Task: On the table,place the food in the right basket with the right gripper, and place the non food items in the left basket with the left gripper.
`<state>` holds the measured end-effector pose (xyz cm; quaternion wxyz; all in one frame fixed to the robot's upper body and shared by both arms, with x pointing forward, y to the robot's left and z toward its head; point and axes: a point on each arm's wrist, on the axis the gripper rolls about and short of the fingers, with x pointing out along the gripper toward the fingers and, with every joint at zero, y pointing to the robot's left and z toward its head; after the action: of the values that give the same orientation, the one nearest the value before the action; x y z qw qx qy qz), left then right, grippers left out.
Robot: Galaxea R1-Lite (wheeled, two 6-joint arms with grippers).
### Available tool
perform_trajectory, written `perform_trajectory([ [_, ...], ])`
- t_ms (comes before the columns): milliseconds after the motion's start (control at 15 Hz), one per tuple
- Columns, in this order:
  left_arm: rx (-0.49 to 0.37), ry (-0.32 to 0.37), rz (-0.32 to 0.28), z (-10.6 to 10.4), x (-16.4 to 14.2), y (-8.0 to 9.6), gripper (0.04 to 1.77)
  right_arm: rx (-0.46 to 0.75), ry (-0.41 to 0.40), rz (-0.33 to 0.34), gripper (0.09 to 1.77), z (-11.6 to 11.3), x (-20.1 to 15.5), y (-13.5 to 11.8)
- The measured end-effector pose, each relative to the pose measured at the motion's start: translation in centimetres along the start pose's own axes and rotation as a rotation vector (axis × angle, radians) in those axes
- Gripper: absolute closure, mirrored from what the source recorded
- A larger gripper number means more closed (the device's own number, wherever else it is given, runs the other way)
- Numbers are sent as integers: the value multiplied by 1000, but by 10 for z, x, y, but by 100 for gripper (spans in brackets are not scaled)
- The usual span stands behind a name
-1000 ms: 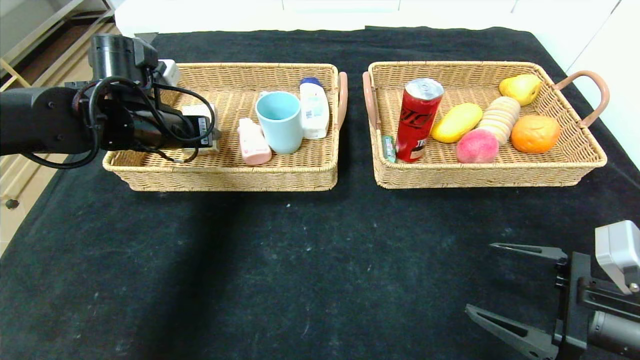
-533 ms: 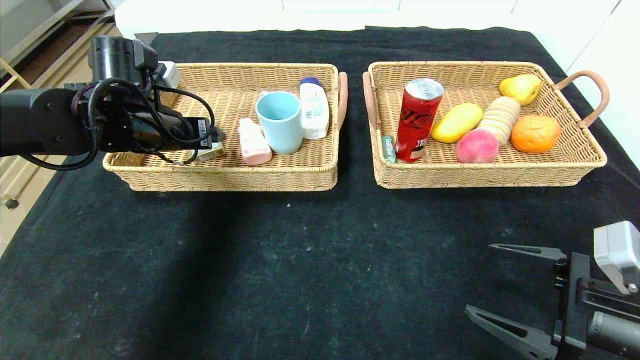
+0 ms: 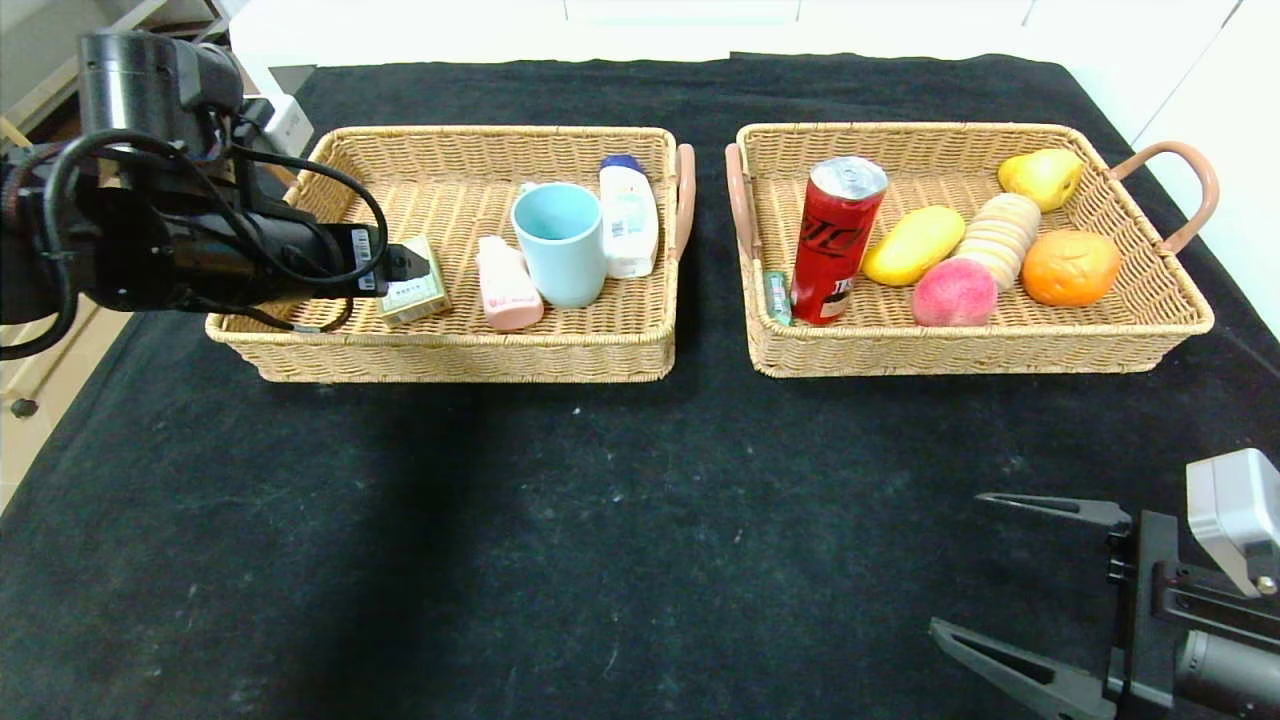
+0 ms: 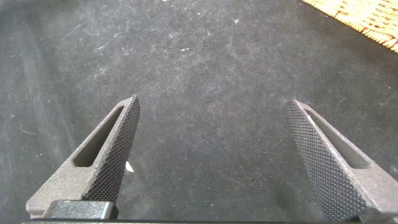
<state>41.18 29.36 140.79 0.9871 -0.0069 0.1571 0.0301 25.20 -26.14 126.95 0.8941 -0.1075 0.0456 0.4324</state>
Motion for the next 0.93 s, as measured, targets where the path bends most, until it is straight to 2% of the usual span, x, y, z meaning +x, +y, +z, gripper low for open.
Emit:
perform_trajectory([
  [200,7,-24,-30,-3,-42,0,14,-3,-6,-6,15,1,-1,-1],
  [333,17,-33,-65,-13,-73,-3,13,-4,-17,-17,15,4,-1,-2],
  [467,32,-45,-109,-25,-105,-5,12,-13,-43,-38,15,7,-2,-5],
  [667,50,-74,-141,-43,-146,-1,12,-20,-62,-75,15,8,-5,-11],
  [933,65,-78,-188,-75,-180,6,11,-28,-90,-131,15,17,-10,-21],
])
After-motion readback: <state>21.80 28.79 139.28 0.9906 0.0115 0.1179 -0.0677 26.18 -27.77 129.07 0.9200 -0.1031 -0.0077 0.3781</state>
